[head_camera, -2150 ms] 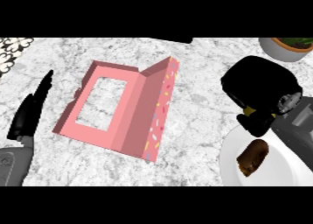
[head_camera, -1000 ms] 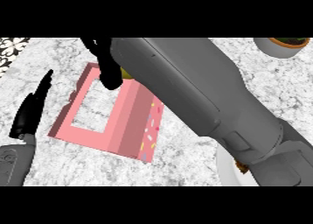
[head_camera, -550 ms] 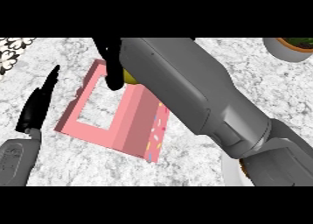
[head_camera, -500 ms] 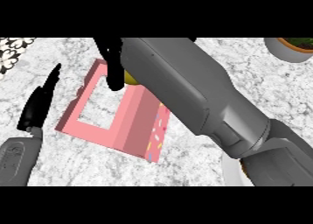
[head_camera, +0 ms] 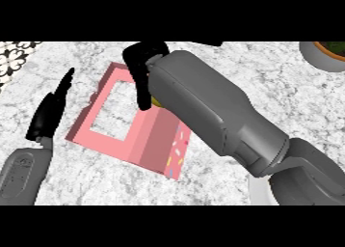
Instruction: Pick the lemon from the plate and place it in the cardboard box
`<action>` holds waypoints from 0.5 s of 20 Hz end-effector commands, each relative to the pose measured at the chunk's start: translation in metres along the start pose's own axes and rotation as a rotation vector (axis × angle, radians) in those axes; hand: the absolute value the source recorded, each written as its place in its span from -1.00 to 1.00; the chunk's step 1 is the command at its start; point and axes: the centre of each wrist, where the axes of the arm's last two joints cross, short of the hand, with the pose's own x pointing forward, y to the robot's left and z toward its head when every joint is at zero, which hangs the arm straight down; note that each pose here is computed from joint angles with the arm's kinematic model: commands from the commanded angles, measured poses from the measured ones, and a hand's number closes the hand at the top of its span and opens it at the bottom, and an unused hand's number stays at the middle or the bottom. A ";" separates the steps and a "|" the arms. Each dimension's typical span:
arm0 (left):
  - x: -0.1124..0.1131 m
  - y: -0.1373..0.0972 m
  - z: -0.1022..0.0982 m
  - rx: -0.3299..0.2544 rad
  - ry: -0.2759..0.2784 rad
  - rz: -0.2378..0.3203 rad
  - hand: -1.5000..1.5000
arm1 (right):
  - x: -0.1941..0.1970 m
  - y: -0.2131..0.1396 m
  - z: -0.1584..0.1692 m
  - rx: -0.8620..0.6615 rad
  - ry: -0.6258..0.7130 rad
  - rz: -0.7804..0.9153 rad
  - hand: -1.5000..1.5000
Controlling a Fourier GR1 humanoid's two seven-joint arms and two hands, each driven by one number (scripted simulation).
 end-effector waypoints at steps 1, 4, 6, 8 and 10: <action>-0.005 -0.003 0.002 0.002 -0.003 -0.001 0.00 | -0.016 0.030 -0.016 0.046 0.097 -0.081 -1.00; 0.002 -0.008 -0.002 0.001 0.006 0.001 0.00 | -0.017 0.043 -0.021 0.079 0.113 -0.101 -1.00; 0.000 -0.003 -0.003 0.001 0.004 0.015 0.00 | -0.021 0.061 -0.027 0.087 0.106 -0.125 -1.00; 0.001 -0.001 -0.005 0.000 -0.010 -0.006 0.00 | -0.017 0.057 -0.025 0.051 0.086 -0.149 -1.00; -0.001 -0.002 -0.004 0.012 0.008 0.002 0.00 | -0.010 0.063 -0.023 0.022 0.036 -0.174 -1.00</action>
